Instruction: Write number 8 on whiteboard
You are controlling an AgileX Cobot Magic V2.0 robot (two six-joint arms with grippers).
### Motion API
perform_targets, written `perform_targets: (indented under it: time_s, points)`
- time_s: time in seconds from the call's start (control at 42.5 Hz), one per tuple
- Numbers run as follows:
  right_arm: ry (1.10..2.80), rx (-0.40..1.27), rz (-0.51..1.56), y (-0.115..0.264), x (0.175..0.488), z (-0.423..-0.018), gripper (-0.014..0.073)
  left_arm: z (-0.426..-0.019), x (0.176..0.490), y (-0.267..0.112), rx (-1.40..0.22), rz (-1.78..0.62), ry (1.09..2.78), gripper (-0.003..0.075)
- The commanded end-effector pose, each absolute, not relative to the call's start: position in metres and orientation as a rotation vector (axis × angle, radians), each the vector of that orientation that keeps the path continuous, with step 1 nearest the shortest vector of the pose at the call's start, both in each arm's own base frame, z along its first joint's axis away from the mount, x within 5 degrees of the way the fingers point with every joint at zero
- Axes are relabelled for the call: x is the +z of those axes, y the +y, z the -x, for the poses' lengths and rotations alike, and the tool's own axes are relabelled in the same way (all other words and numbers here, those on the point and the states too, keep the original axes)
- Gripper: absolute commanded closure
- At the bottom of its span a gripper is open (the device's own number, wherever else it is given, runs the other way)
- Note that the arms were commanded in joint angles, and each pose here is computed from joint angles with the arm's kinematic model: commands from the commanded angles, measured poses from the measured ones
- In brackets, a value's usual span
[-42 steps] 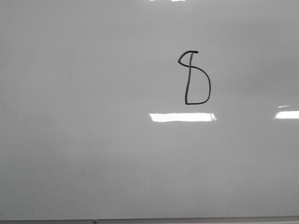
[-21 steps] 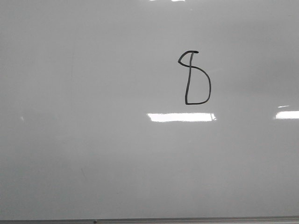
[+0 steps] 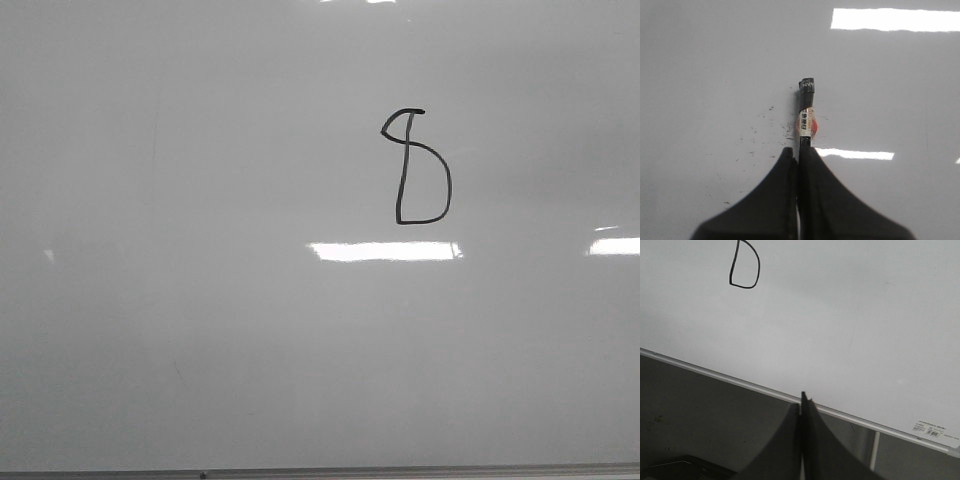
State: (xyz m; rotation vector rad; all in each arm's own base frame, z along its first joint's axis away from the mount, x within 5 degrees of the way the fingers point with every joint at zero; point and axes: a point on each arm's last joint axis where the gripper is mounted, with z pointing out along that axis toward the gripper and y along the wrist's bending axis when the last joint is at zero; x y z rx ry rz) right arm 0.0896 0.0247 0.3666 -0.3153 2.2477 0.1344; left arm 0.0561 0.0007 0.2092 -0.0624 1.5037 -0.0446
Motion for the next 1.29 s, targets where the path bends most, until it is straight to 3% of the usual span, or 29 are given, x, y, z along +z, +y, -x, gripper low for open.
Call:
perform_targets:
  time_s: [0.0, 1.271]
  points:
    - [2.173, 0.124, 0.301, 0.0239, 0.3775, -0.0921, 0.0664, -0.0548, 0.2133, 0.0002, -0.060, 0.055, 1.418, 0.0741]
    - [2.167, 0.125, 0.301, 0.0237, 0.3770, -0.0913, 0.0664, -0.0546, 0.2145, 0.0003, -0.043, 0.040, 1.405, 0.0741]
